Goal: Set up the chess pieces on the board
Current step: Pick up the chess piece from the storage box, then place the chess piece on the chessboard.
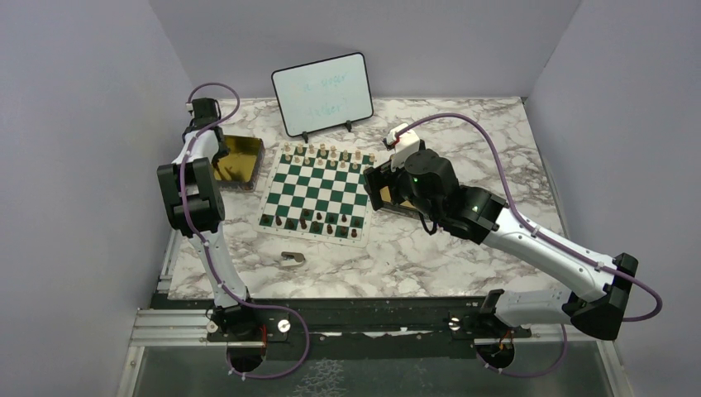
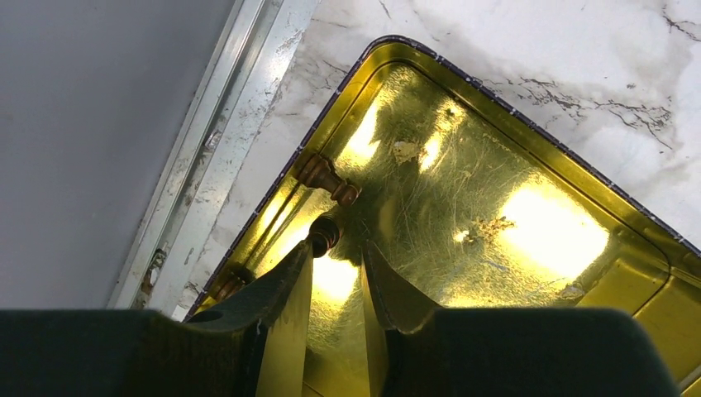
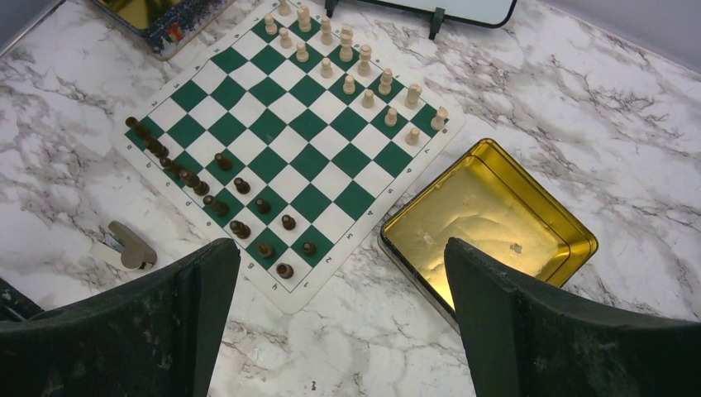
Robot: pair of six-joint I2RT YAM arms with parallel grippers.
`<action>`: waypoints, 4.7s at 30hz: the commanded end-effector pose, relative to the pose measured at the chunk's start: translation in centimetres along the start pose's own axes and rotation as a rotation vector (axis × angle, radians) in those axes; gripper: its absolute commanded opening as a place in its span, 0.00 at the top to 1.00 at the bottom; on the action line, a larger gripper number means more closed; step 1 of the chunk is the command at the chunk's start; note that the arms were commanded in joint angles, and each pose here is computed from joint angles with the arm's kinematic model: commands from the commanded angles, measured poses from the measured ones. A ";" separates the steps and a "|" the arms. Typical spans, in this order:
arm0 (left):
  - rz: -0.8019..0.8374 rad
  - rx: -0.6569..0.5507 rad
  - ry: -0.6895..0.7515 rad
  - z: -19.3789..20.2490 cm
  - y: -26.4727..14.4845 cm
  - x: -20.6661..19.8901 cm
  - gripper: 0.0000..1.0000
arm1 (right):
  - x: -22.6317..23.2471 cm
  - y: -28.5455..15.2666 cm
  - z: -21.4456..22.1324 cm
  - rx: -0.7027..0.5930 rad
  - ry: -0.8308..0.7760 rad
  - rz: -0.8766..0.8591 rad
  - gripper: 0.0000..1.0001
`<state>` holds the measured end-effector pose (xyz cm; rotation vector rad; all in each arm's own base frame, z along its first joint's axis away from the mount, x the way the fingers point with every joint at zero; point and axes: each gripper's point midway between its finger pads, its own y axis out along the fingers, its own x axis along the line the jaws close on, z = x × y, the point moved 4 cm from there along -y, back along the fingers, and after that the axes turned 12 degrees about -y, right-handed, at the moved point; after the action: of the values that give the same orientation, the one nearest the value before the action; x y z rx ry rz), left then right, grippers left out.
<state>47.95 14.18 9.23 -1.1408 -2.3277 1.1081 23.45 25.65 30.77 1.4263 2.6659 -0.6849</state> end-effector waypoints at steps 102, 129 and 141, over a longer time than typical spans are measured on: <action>0.486 0.180 0.279 17.8 -18.4 -6.8 0.93 | -0.8 -5.6 6.3 -0.067 0.218 -0.007 0.00; 0.435 0.233 0.350 21.3 -17.2 -8.0 0.94 | -1.8 -5.3 5.6 -0.096 0.197 0.054 0.00; 0.438 0.241 0.354 21.9 -17.0 -7.6 0.94 | -1.9 -5.5 5.5 -0.099 0.194 0.059 0.00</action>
<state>31.07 -9.29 8.11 -1.6246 -1.6429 1.1910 18.92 19.39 26.99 1.5841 2.7631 -0.4994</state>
